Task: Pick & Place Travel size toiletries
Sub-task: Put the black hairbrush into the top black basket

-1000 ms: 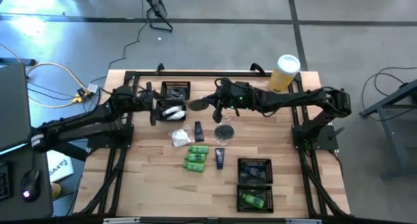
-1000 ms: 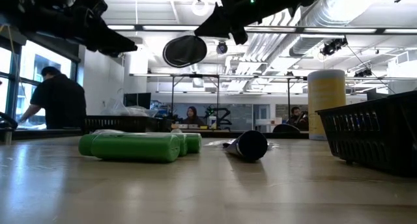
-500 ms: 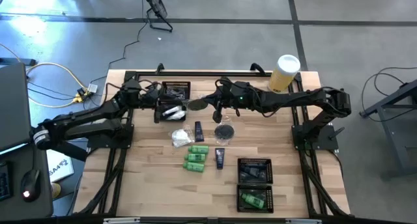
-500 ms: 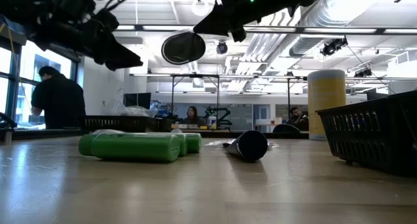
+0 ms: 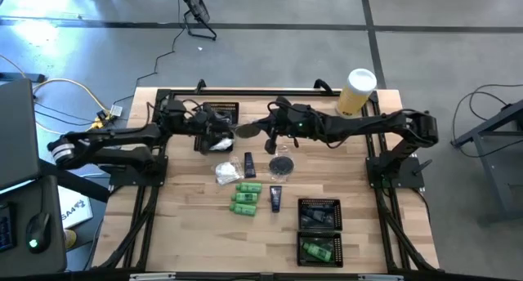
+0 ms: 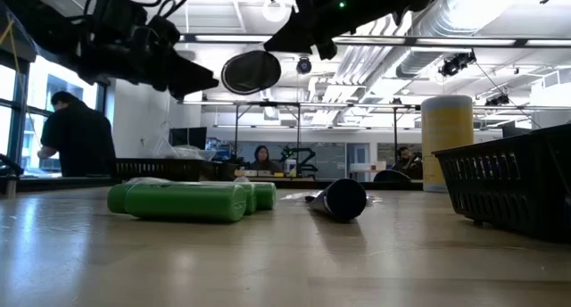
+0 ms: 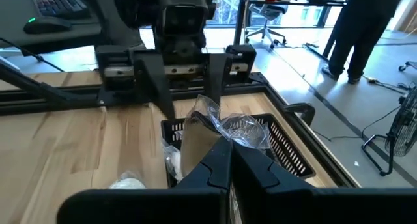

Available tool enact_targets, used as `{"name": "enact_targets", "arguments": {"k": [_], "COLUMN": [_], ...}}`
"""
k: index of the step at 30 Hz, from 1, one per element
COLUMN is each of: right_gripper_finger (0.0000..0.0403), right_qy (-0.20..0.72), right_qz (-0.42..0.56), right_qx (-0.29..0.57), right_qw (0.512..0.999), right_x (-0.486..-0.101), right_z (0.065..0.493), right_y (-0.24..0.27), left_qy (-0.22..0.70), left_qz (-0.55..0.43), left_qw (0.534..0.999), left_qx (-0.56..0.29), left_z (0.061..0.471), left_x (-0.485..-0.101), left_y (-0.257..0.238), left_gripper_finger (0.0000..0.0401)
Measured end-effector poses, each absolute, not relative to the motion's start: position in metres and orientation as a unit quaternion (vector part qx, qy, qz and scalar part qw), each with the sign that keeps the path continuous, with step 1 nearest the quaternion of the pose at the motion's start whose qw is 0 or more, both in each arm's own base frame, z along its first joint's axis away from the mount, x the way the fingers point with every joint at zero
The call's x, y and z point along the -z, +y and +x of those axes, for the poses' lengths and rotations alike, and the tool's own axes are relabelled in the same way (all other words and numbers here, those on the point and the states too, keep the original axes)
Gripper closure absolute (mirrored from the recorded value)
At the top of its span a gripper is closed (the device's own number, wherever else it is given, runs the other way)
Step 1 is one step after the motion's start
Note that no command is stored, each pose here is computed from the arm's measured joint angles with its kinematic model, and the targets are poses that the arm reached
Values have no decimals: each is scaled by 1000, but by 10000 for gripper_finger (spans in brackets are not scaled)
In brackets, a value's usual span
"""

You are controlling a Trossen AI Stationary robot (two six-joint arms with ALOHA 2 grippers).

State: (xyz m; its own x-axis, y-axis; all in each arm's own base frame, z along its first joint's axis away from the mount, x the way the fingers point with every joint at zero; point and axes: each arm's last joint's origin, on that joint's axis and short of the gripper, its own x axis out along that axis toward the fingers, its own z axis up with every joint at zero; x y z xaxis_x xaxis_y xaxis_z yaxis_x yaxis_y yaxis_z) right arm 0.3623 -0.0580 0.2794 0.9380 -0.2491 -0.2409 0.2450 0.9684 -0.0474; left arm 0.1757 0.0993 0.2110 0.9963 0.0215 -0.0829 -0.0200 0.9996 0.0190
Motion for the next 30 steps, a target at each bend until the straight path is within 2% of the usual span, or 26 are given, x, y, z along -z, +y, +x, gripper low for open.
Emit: {"name": "enact_targets", "arguments": {"k": [5,14,24,30], "right_gripper_finger": [401,401,401,401], "right_qy": [118,117,109,109], "right_qz": [-9,-9,-9,-9], "right_qx": [124,120,121,121], "right_qw": [985,986,987,987], "right_x": [-277,-275,-277,-277], "right_z": [365,367,368,367], "right_y": [-58,-56,-56,-56], "left_qy": [9,22,5,16], "left_qz": [17,-15,21,17], "left_qw": [1000,999,1000,1000], "left_qx": [7,-19,19,-2], "left_z": [192,201,220,221], "left_x": [-208,-197,-213,-213], "left_y": [95,98,88,90], "left_gripper_finger": [212,212,212,212]}}
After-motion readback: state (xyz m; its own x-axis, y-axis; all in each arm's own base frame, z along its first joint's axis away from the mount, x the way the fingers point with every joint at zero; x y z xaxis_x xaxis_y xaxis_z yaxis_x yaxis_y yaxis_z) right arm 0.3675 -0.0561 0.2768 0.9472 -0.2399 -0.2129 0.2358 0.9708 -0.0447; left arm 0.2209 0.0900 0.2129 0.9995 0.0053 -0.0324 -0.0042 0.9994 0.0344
